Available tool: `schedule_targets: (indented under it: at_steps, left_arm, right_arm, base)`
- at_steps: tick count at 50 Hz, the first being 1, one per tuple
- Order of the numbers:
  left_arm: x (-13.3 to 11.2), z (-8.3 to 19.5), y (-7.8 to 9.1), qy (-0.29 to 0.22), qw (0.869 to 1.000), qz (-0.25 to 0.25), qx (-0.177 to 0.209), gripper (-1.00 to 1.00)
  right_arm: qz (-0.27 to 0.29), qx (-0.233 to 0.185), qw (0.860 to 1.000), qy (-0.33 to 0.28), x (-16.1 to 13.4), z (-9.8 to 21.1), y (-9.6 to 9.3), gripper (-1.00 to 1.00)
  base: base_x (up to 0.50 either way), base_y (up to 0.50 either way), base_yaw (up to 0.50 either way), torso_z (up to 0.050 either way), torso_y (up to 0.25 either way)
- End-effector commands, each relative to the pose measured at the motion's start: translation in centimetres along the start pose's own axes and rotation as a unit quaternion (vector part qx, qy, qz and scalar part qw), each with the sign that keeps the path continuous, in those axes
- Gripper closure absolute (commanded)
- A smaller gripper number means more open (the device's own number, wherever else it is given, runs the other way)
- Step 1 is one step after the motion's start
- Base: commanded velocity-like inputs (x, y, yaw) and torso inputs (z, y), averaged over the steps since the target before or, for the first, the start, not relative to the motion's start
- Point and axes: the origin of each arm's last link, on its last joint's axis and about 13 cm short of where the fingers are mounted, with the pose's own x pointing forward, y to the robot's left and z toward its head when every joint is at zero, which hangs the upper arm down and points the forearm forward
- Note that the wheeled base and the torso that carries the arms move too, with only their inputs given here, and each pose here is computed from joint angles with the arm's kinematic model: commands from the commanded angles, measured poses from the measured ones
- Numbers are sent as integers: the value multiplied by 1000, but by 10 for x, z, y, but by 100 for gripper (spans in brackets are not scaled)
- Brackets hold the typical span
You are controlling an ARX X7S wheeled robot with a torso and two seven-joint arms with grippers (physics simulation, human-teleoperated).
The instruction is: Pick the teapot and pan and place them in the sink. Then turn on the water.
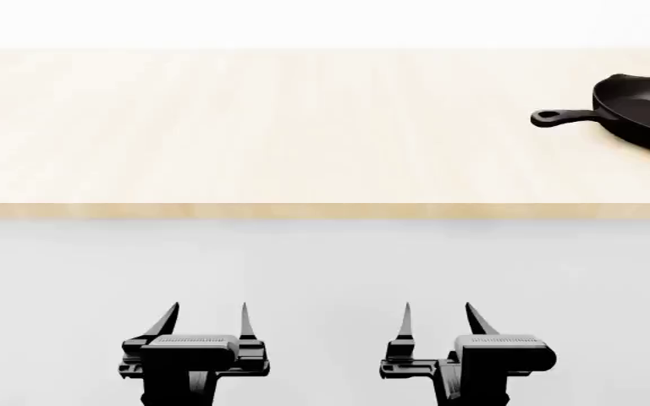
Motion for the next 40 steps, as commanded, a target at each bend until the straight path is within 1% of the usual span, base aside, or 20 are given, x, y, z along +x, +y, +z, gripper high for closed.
schedule_targets:
  at_steps: [1, 5, 11, 18, 40]
  left_arm:
    - [0, -1, 0, 2, 1000, 2, 0, -100]
    - [1, -3, 1, 2, 1000, 0, 1, -100]
    - [0, -3, 0, 0, 1000, -7, 4, -100]
    - [0, -5, 0, 5, 1000, -9, 4, -100]
    - [0, -6, 0, 10, 1000, -9, 6, -100]
  right_arm:
    - [-1, -3, 1000, 2, 0, -2, 1, -100]
    - [-8, -14, 1000, 0, 1, -5, 1, -100]
    - [-11, -10, 1000, -1, 1, -7, 1, -100]
    - [-11, -1, 1000, 6, 1, -9, 1, -100]
    - [-14, 3, 1000, 11, 1, -11, 1, -100]
  base:
    - [0, 0, 0, 0, 0]
    - [0, 0, 0, 0, 0]
    - [0, -25, 0, 50, 75]
    - [0, -499, 0, 50, 71]
    - [0, -500, 0, 50, 71]
